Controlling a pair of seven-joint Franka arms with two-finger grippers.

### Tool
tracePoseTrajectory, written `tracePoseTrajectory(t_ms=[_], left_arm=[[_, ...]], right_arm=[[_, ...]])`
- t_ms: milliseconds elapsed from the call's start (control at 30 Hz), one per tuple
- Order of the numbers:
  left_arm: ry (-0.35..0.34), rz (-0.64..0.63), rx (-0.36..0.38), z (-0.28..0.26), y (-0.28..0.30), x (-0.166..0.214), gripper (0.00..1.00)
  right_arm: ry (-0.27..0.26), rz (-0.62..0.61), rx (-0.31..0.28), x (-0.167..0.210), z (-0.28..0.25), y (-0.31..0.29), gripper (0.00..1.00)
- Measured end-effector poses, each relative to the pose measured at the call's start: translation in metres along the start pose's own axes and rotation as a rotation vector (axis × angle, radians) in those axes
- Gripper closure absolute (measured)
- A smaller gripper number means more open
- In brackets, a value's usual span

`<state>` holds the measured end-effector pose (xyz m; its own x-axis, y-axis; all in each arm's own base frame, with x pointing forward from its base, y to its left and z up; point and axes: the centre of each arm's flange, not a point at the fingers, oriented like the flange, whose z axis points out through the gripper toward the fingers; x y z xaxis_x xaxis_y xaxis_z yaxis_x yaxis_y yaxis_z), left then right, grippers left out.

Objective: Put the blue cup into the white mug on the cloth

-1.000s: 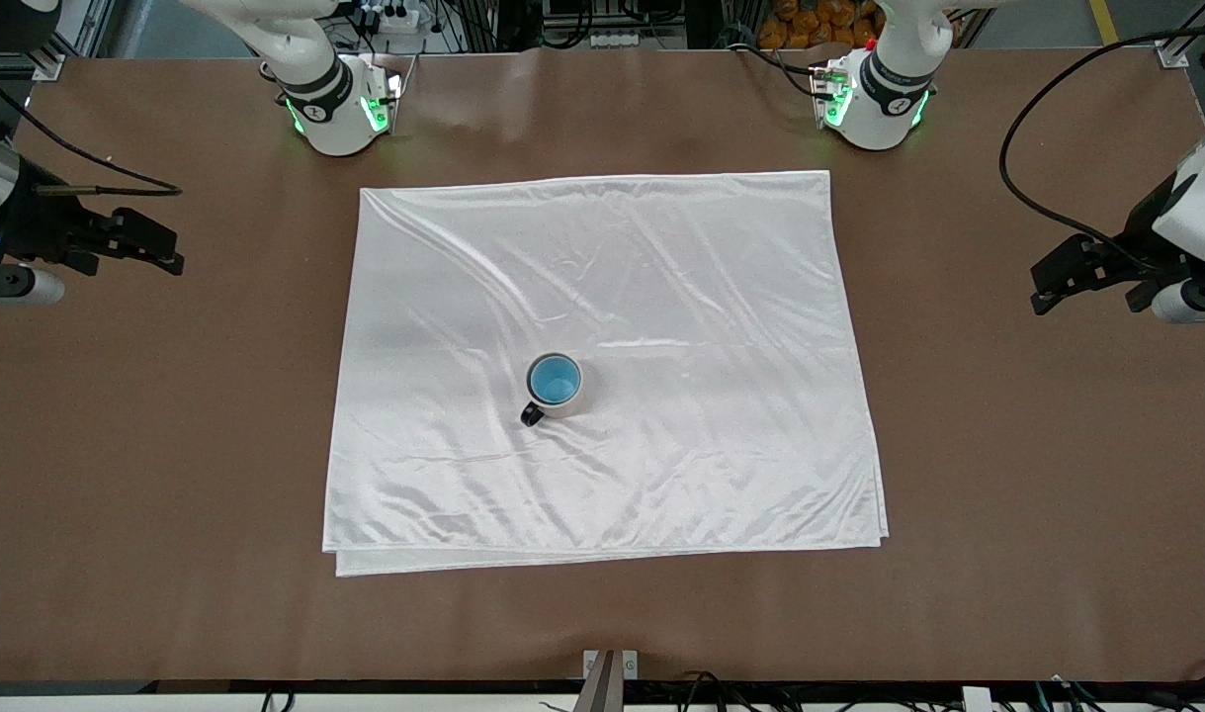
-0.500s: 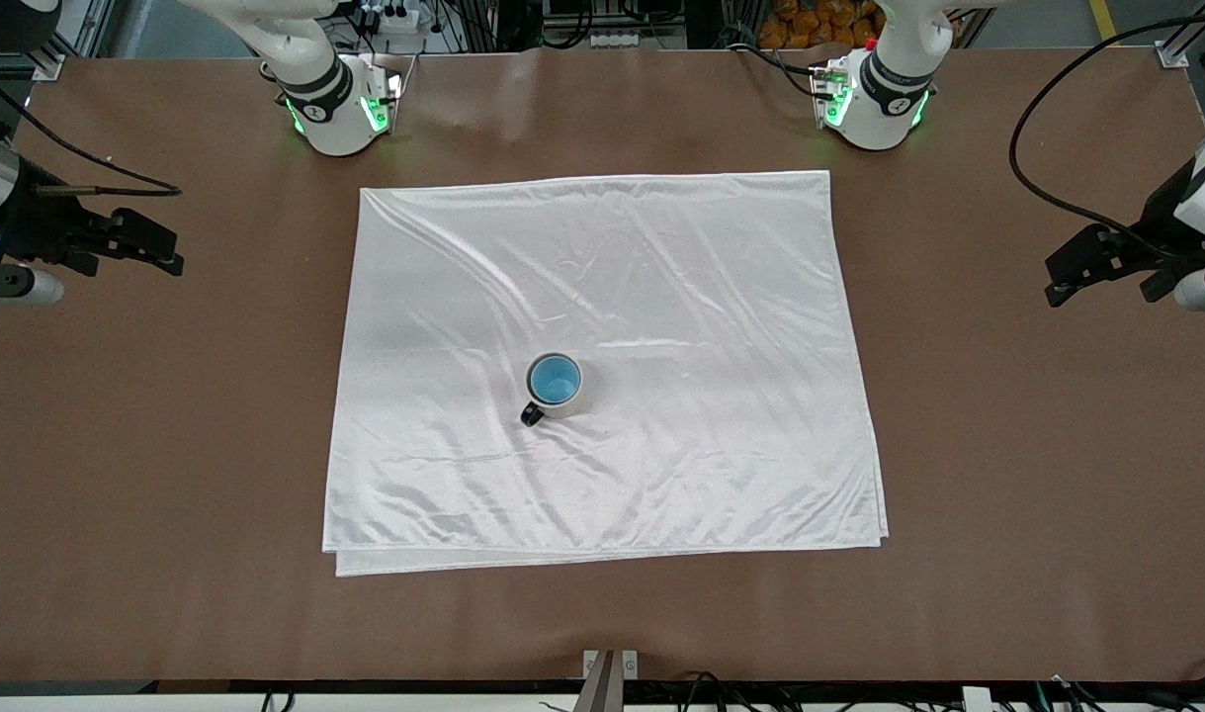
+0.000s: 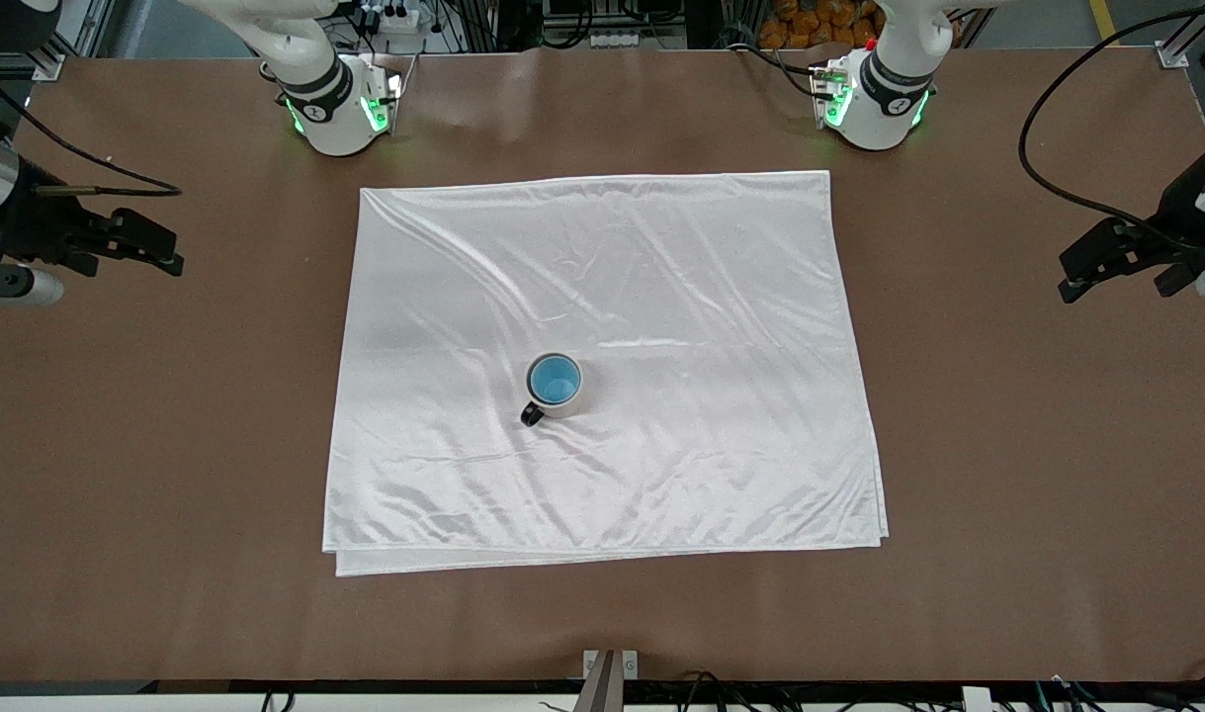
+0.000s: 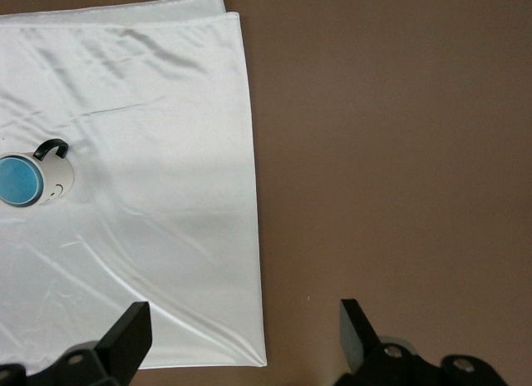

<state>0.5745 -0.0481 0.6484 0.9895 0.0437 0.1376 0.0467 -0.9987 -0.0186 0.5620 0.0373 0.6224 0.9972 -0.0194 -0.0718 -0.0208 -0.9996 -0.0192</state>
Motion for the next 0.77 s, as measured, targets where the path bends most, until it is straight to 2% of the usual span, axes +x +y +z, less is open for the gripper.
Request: tracePoseTrajectory(t_ms=[567, 767], left_arm=[[0.001, -0.003, 0.0, -0.0002, -0.0018, 0.0002, 0.0], [0.002, -0.001, -0.027, -0.0007, 0.0031, 0.0001, 0.0]], right_arm=[[0.006, 0.0, 0.001, 0.0006, -0.0005, -0.0001, 0.0], [0.011, 0.0, 0.001, 0.0011, -0.0009, -0.0001, 0.0]])
